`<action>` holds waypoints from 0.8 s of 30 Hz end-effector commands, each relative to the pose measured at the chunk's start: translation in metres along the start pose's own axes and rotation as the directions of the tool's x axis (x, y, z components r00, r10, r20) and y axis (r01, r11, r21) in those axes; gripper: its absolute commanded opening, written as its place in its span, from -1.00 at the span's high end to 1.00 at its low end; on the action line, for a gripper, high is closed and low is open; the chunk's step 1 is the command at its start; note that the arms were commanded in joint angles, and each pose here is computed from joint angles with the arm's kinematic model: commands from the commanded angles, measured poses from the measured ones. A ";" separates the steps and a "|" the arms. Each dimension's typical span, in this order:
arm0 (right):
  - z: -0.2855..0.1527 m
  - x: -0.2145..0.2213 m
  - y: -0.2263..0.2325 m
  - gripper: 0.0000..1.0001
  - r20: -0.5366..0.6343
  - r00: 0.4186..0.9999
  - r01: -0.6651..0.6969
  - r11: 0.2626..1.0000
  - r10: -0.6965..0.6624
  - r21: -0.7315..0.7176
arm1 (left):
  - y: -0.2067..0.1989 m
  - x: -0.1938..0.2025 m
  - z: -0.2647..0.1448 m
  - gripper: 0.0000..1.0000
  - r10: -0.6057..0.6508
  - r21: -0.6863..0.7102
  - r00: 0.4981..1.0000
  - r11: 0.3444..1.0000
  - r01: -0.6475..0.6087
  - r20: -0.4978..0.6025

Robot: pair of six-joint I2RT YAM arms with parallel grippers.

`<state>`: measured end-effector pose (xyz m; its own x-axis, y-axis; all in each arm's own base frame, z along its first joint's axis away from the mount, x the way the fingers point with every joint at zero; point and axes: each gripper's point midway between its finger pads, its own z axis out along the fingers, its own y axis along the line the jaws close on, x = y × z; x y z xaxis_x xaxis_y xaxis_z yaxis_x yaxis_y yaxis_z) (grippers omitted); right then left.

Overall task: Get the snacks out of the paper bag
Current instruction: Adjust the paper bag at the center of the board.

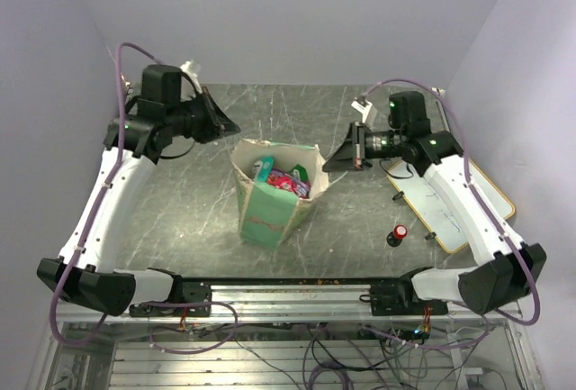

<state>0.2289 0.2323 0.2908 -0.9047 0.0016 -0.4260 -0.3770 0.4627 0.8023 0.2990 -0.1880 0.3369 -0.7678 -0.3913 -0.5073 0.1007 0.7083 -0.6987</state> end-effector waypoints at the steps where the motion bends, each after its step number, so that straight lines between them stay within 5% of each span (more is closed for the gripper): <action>1: 0.034 -0.020 0.035 1.00 0.004 0.995 0.098 0.993 -0.098 -0.070 | -0.006 -0.064 -0.042 0.86 0.074 -0.023 0.976 0.997 -0.071 0.206; 9: 0.140 -0.027 0.102 1.00 -0.080 0.982 0.148 0.964 -0.169 -0.220 | 0.045 -0.130 -0.108 0.86 0.200 -0.395 0.911 0.918 -0.046 0.360; 14: 0.181 -0.017 0.104 1.00 -0.128 0.976 0.138 0.957 -0.174 -0.254 | 0.057 -0.140 -0.116 0.86 0.293 -0.470 0.889 0.877 -0.102 0.353; 17: 0.196 0.000 0.077 1.00 -0.186 0.974 0.086 0.970 -0.130 -0.227 | 0.072 -0.113 -0.086 0.86 0.229 -0.416 0.936 0.904 -0.102 0.269; 24: 0.185 0.036 0.045 1.00 -0.253 0.961 0.074 0.985 -0.112 -0.154 | 0.043 -0.058 -0.048 0.86 0.086 -0.051 0.977 0.996 -0.077 0.197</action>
<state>0.2295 0.4293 0.2184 -0.9010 -0.2581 -0.3488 -0.4243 0.3565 0.8324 0.3238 -0.0658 0.3210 -0.6701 -0.4052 -0.6219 -0.1055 0.8814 -0.4605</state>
